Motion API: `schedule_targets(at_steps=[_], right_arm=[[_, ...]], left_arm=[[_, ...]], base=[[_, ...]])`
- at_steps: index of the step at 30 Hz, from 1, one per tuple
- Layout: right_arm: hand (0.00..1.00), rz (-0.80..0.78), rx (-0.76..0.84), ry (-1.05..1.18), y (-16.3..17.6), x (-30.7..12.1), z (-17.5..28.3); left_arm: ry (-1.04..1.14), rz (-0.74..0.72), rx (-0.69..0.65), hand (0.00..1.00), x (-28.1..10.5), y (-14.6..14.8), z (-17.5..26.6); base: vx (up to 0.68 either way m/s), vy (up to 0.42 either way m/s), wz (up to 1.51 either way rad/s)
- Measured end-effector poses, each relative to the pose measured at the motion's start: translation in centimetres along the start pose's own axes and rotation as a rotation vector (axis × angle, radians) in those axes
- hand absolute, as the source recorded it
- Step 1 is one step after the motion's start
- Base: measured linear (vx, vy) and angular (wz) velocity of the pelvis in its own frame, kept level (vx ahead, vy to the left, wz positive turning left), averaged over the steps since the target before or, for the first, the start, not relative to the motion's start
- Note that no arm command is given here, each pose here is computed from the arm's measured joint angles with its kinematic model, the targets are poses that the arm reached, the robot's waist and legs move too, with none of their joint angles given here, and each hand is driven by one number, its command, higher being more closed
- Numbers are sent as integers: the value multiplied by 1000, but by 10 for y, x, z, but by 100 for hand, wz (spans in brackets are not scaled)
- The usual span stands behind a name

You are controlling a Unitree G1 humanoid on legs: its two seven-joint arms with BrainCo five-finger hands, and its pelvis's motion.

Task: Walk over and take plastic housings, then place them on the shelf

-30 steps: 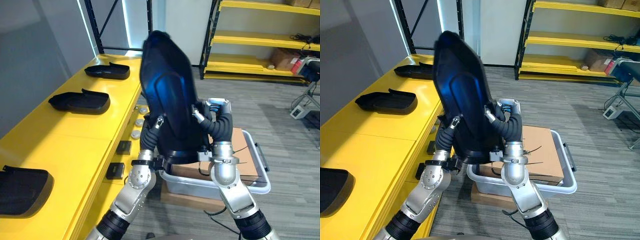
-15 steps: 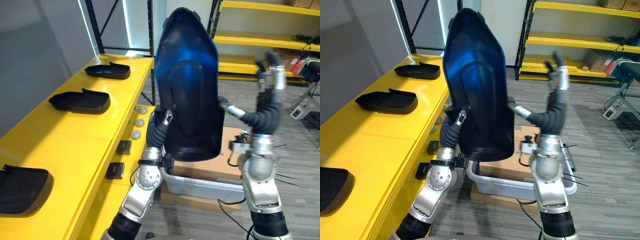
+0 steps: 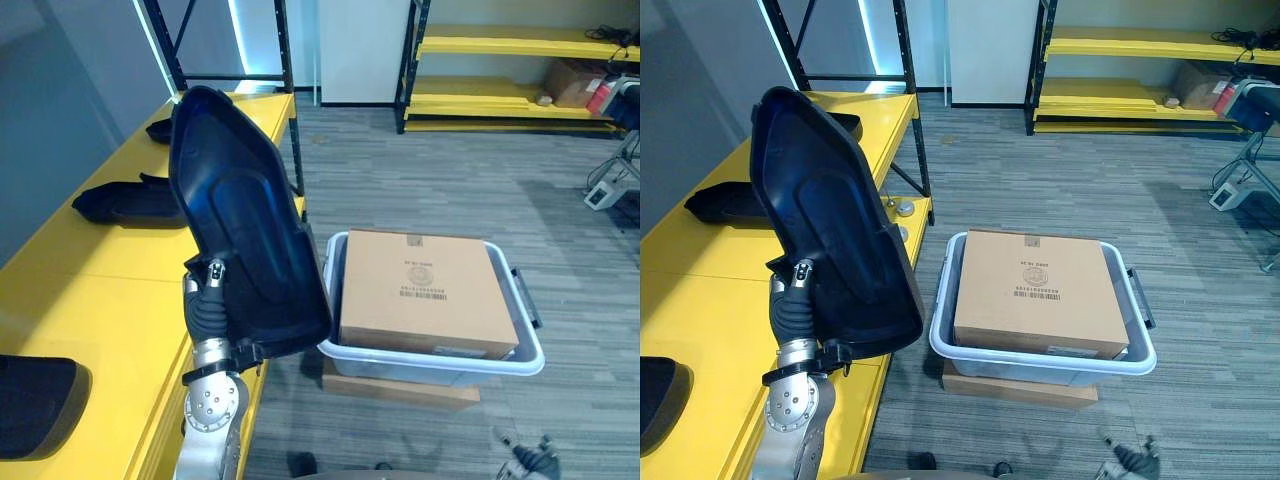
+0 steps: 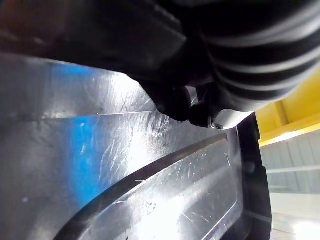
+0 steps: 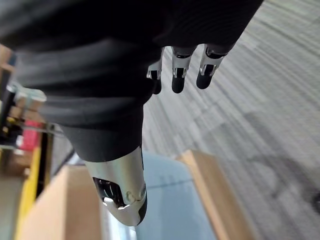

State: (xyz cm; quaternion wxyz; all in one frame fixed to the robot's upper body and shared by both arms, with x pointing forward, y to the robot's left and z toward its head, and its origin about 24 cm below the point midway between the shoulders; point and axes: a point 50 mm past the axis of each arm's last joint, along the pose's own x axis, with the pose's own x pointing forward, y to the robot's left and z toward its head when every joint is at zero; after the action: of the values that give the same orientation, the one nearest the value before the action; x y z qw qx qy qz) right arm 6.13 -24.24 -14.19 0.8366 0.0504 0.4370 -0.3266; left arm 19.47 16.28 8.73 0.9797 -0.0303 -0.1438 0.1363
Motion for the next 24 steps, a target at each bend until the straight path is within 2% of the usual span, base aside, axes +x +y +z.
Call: schedule_targets(at_steps=[4,8,14,22,24], right_arm=[[0,28,-48,17,6,0,-4],[0,55,-106,94,14,-5,-23],[0,63,-131,-12,21,10,13],[0,123,-133,4,49,14,21],[0,142,-174,-20,54,15,28]], left_arm=[[24,-8,1,100,-5,-1,-4],[55,-49,-30,100,-9,-12,-9],[55,-20,-66,100,-9,-13,-8],[12,-56,-139,100,-4,-24,-1],[-3,-65,-152,100,-1,-28,1]], base=[[-46,-12,35],[34,-21,185],[10,51,175],[35,106,68],[59,78,33]])
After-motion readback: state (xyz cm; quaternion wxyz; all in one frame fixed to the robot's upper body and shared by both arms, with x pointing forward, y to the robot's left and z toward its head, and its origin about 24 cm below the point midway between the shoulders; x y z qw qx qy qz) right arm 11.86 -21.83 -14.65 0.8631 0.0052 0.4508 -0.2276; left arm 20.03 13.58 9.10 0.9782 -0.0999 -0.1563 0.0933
